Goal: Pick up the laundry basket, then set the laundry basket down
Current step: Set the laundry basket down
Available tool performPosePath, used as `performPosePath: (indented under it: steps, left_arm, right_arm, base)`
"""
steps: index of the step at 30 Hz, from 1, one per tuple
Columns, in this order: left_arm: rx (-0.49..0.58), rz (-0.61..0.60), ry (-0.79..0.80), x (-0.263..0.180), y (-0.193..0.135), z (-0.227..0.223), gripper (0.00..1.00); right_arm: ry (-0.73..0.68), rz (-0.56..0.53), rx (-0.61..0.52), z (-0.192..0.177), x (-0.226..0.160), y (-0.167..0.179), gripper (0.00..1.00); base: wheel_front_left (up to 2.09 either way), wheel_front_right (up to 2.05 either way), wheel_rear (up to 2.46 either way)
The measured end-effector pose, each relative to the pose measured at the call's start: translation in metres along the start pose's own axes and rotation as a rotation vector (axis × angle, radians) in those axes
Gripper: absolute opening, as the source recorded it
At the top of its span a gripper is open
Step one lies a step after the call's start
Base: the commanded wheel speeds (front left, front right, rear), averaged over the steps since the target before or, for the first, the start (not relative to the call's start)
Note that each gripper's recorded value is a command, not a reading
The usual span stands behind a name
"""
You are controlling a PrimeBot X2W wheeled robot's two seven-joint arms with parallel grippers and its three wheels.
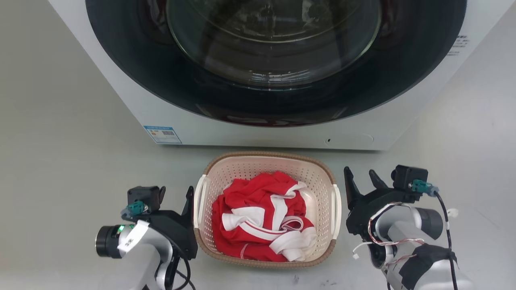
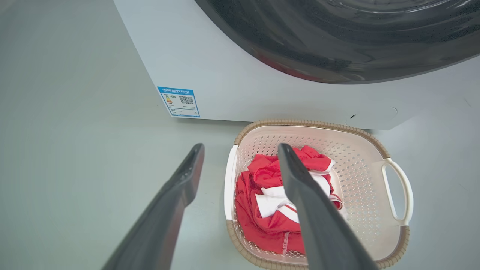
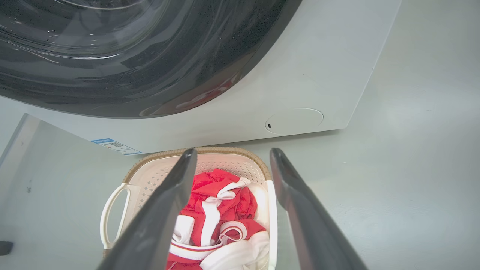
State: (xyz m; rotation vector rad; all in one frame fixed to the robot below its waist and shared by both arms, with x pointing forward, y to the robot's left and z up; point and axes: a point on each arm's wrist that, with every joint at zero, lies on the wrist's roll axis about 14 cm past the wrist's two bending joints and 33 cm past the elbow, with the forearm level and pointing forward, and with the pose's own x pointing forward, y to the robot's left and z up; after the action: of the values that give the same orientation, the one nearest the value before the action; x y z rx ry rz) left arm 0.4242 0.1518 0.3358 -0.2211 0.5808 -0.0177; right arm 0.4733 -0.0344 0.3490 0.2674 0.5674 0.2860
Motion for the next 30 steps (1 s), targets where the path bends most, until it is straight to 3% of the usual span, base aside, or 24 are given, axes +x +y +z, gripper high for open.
performPosePath:
  steps: [16,30]
  left_arm:
    - [0.004,-0.049,-0.178,-0.071,-0.015,0.015,1.00]
    - [0.006,-0.089,-0.328,-0.124,-0.022,0.022,1.00]
  right_arm:
    - [-0.146,0.051,0.016,0.009,-0.079,0.030,1.00]
    - [-0.297,0.055,0.023,0.015,-0.136,0.036,1.00]
  base:
    - [0.00,0.00,0.00]
    - [0.00,0.00,0.00]
